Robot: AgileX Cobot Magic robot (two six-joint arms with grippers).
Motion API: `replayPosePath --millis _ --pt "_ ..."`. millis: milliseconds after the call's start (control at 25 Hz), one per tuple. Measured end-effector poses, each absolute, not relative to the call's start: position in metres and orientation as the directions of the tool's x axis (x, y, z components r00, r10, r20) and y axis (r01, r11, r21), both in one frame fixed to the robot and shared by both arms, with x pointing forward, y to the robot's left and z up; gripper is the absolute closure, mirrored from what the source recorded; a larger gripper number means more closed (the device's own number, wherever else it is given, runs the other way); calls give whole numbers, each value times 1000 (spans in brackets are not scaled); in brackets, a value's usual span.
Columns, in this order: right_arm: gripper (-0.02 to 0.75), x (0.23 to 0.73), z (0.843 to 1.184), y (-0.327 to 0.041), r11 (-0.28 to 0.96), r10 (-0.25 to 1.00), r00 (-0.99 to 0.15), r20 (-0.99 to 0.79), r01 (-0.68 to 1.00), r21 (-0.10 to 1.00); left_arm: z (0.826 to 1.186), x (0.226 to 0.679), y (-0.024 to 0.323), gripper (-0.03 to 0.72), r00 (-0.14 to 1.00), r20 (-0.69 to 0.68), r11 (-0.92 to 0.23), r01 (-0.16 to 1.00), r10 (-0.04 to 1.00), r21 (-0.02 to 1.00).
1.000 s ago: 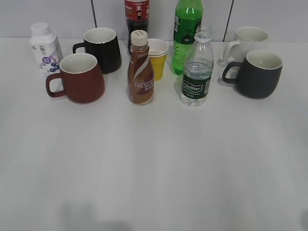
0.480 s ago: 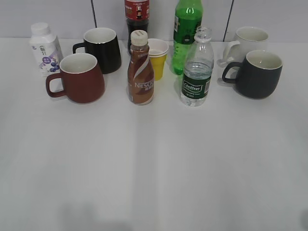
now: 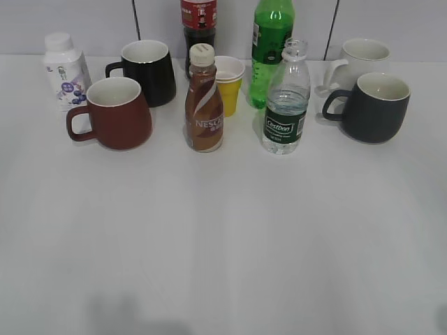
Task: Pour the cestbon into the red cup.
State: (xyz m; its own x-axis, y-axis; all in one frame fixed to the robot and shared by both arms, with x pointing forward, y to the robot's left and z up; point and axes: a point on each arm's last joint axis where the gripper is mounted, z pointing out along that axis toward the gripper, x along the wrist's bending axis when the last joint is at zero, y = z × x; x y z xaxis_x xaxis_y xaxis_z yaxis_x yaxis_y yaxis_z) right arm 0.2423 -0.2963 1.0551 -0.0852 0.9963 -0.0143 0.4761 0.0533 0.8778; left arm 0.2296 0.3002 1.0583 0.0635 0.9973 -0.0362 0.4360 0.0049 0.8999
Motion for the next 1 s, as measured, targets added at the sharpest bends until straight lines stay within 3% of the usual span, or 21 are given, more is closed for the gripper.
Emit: replayPosePath --millis 320,520,720,880,1000 --pt "309 242 1055 -296 53 996 -85 -14 476 878 1063 229 300 452 64 -36 7 405 997 914" --pt "309 242 1055 -296 53 996 -86 -13 476 878 1090 242 300 452 67 -36 23 181 997 983" --pt "338 242 1055 -296 53 996 -86 -13 476 878 1106 272 299 452 67 -37 33 47 997 998" --pt "372 242 1063 -296 52 996 -86 -16 428 902 1112 304 297 452 66 -41 40 19 997 999" --pt "378 247 1076 -296 47 996 -82 -24 296 954 1113 337 295 452 66 -67 65 31 996 997"
